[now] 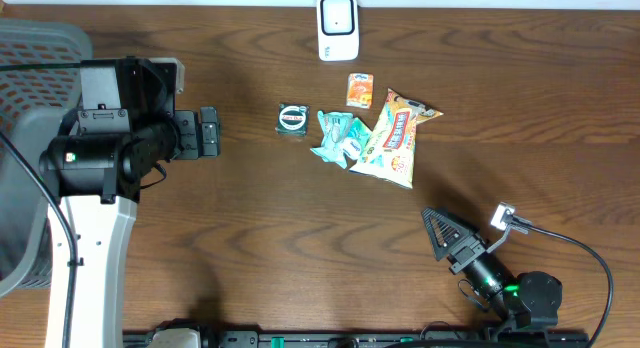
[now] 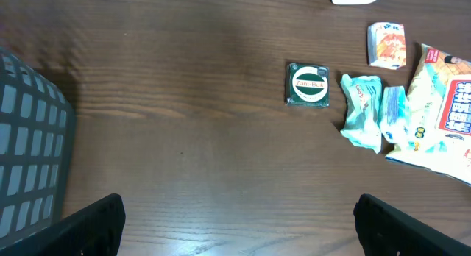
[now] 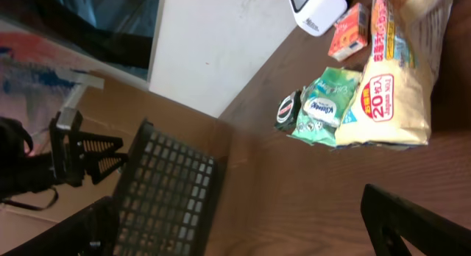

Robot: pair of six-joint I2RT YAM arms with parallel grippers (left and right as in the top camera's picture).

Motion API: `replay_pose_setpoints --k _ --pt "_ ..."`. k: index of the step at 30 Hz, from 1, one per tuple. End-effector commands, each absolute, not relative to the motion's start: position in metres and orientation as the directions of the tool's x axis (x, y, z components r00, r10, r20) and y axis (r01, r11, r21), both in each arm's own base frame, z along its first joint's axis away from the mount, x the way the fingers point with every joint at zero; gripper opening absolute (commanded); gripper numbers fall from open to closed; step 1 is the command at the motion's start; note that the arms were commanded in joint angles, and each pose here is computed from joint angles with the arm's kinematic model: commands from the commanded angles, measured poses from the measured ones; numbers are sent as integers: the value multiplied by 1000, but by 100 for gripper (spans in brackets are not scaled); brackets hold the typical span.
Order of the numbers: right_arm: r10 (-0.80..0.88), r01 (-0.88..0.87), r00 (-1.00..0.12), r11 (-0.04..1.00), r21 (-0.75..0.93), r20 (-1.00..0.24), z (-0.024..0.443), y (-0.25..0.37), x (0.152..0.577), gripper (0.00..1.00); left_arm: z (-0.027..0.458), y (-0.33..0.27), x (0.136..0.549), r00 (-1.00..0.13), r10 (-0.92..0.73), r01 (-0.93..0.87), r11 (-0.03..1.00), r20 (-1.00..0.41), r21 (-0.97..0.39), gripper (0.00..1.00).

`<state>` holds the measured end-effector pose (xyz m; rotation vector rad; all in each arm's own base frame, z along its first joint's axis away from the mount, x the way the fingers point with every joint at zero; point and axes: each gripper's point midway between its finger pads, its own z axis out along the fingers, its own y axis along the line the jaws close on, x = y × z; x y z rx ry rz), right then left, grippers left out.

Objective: Scan the item barcode

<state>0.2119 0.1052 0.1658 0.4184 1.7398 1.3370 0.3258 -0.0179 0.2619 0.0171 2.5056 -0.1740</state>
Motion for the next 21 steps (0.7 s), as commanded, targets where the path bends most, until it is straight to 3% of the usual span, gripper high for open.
replay_pose_setpoints --k 1,6,13,21 --pt "706 -225 -594 314 922 -385 168 110 208 99 263 -15 327 -806 -20 55 993 -592 -108 98" --pt "697 -257 -586 323 911 -413 172 111 207 99 263 -15 327 -806 -20 55 993 -592 -108 98" --pt "695 -448 -489 319 835 -528 217 112 202 99 263 -15 327 -806 -20 55 993 -592 -108 98" --pt "785 -585 -234 358 728 -574 277 88 200 99 263 -15 327 -806 -20 55 993 -592 -108 98"
